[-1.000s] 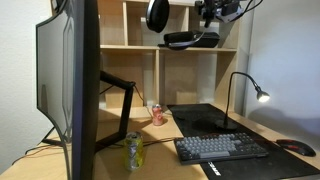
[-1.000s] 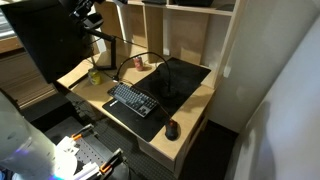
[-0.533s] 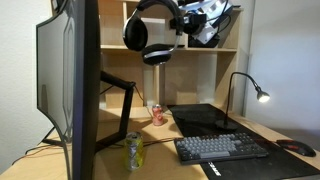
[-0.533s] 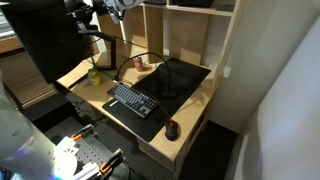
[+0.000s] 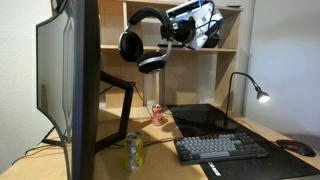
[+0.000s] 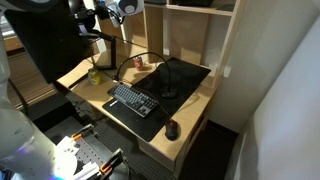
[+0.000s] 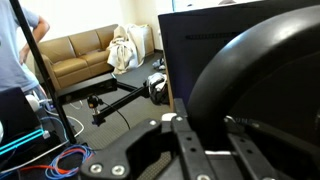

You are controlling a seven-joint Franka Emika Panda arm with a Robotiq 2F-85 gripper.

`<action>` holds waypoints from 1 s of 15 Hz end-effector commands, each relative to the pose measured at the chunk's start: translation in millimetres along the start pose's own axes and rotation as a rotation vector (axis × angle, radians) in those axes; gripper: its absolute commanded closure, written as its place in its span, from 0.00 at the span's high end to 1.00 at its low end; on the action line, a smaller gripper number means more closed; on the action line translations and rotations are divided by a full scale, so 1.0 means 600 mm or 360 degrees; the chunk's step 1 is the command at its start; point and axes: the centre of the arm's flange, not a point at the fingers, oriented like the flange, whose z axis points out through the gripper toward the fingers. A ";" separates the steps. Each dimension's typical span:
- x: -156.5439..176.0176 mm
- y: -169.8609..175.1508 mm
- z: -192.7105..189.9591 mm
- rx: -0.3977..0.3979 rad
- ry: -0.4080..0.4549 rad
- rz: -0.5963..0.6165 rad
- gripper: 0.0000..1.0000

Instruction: Hang the headphones behind the monitor

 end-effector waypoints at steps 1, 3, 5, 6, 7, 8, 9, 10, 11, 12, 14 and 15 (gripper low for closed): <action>-0.009 -0.096 0.011 0.0020 -0.0259 0.0166 0.05; -0.011 -0.153 0.008 0.0150 -0.0357 0.0254 0.05; -0.004 -0.203 -0.006 0.0348 -0.0398 0.0298 0.05; -0.002 -0.215 -0.007 0.0404 -0.0420 0.0308 0.05; 0.024 -0.168 0.018 0.0322 -0.0400 0.0330 0.20; 0.025 -0.183 0.014 0.0370 -0.0410 0.0341 0.20; 0.027 -0.190 0.011 0.0388 -0.0413 0.0343 0.20; 0.027 -0.193 0.009 0.0390 -0.0413 0.0342 0.05; 0.040 -0.193 0.010 0.0369 -0.0416 0.0396 0.05; 0.058 -0.200 0.009 0.0367 -0.0464 0.0458 0.05; 0.083 -0.213 0.004 0.0369 -0.0539 0.0542 0.05; 0.092 -0.218 0.001 0.0366 -0.0559 0.0551 0.05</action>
